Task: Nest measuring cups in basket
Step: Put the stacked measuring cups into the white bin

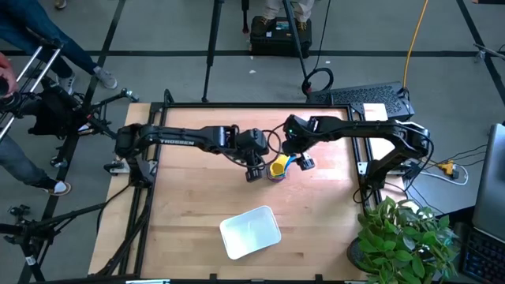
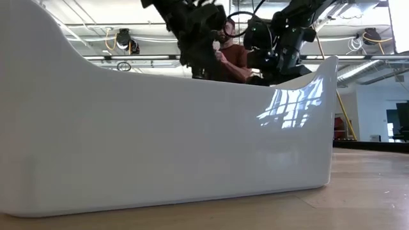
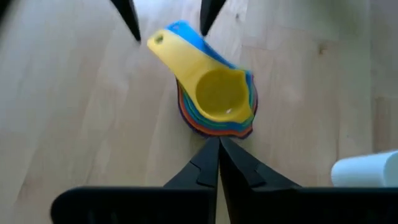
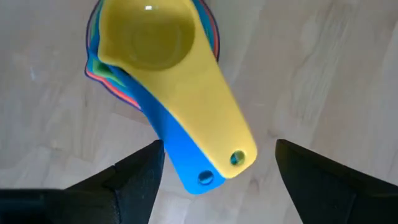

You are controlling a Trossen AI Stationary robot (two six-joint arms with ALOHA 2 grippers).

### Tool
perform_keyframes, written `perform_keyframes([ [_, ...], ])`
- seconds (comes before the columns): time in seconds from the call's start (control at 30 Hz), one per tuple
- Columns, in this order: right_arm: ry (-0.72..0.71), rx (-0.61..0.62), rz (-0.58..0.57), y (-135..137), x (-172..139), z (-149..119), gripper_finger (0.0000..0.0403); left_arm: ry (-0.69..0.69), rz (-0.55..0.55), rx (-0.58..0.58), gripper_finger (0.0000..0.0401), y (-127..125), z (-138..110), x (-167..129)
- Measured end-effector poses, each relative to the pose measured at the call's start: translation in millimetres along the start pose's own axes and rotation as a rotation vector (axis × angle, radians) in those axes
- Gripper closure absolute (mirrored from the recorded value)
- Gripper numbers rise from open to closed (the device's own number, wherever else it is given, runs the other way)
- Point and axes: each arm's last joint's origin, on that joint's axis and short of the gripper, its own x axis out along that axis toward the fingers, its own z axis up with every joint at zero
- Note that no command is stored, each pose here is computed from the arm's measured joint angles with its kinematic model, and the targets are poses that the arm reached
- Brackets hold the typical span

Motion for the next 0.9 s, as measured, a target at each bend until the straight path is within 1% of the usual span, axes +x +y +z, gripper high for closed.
perform_keyframes([
  [0.07,-0.015,-0.025,-0.009,-0.6,-0.2,2.5,0.0102,-0.064,-0.007,0.007,0.0380,-2.4,-0.1,-8.8],
  [0.1,-0.020,-0.039,-0.013,-0.8,-0.1,3.1,0.0102,-0.087,-0.008,0.005,0.0379,-3.5,-4.2,-14.3],
  [0.13,-0.025,-0.048,-0.012,-0.6,0.1,3.8,0.0102,-0.102,-0.013,0.002,0.0380,-4.4,-10.4,-19.0],
  [0.2,-0.025,-0.067,-0.010,-0.9,1.8,4.1,0.0103,-0.179,-0.026,-0.014,0.0384,-5.8,-20.4,-27.8],
  [0.27,-0.013,-0.075,0.002,-0.3,5.1,3.7,0.0103,-0.231,-0.039,-0.047,0.0392,-5.5,-34.8,-35.5],
  [0.37,0.000,-0.094,0.015,-0.2,8.9,3.1,0.0103,-0.336,-0.064,-0.086,0.0397,-6.9,-50.3,-42.5],
  [0.47,0.013,-0.095,0.026,-4.0,15.5,6.6,0.0103,-0.379,-0.089,-0.107,0.0391,-10.5,-63.0,-42.4],
  [0.53,0.034,-0.092,0.044,-6.8,19.3,9.3,0.0103,-0.355,-0.094,-0.114,0.0388,-12.4,-71.5,-40.2],
  [0.67,0.049,-0.094,0.059,-10.2,22.2,16.3,0.0103,-0.333,-0.091,-0.118,0.0395,-15.2,-78.6,-35.8],
  [0.77,0.048,-0.102,0.065,-7.8,21.7,18.6,0.0103,-0.326,-0.097,-0.120,0.0397,-17.6,-80.7,-34.6],
  [0.9,0.031,-0.112,0.055,-5.7,16.6,21.4,0.0103,-0.323,-0.103,-0.117,0.0385,-19.8,-81.3,-34.6],
])
